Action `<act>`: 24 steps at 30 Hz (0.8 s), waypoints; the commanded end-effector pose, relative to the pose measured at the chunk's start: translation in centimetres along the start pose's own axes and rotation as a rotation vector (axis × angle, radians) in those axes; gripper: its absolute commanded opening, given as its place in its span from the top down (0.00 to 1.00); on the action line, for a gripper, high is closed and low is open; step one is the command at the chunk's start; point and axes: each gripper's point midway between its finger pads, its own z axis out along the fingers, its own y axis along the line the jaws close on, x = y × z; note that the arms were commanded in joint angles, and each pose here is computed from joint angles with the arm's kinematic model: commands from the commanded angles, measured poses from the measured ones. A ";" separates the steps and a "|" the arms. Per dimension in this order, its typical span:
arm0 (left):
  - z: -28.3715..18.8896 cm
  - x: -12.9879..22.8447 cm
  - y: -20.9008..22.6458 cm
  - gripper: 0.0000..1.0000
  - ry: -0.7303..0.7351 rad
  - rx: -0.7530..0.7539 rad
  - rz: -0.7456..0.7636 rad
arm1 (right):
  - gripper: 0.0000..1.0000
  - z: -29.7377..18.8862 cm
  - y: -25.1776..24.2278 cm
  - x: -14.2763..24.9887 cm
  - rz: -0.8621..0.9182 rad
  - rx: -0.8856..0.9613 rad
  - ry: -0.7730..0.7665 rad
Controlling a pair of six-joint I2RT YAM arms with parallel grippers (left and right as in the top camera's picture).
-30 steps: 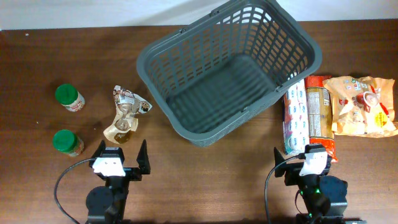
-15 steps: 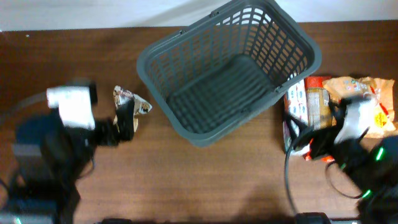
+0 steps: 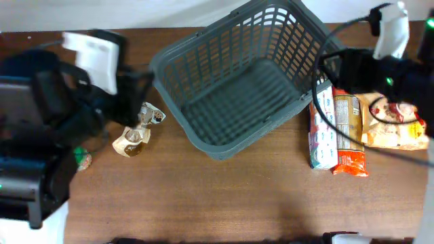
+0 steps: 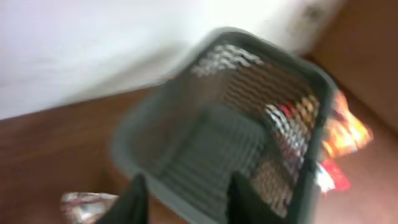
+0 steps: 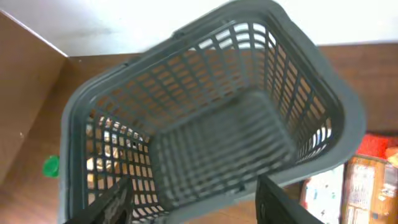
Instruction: Pack container
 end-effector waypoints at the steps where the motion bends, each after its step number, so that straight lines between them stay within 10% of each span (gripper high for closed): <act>1: 1.5 2.9 -5.0 0.86 0.131 0.152 0.204 | 0.66 2.6 -2.7 -0.8 0.081 0.091 0.024; 5: 3.5 8.5 -8.1 0.94 0.380 0.164 0.328 | 0.96 5.6 -4.7 -0.6 0.103 0.136 0.082; 15: 6.7 17.3 -17.9 0.95 0.719 0.426 0.520 | 0.96 10.9 -9.9 1.8 0.148 0.296 0.242; 24: 11.3 20.4 -15.9 0.95 0.841 0.271 0.593 | 0.96 11.7 -12.1 4.0 0.160 0.396 0.340</act>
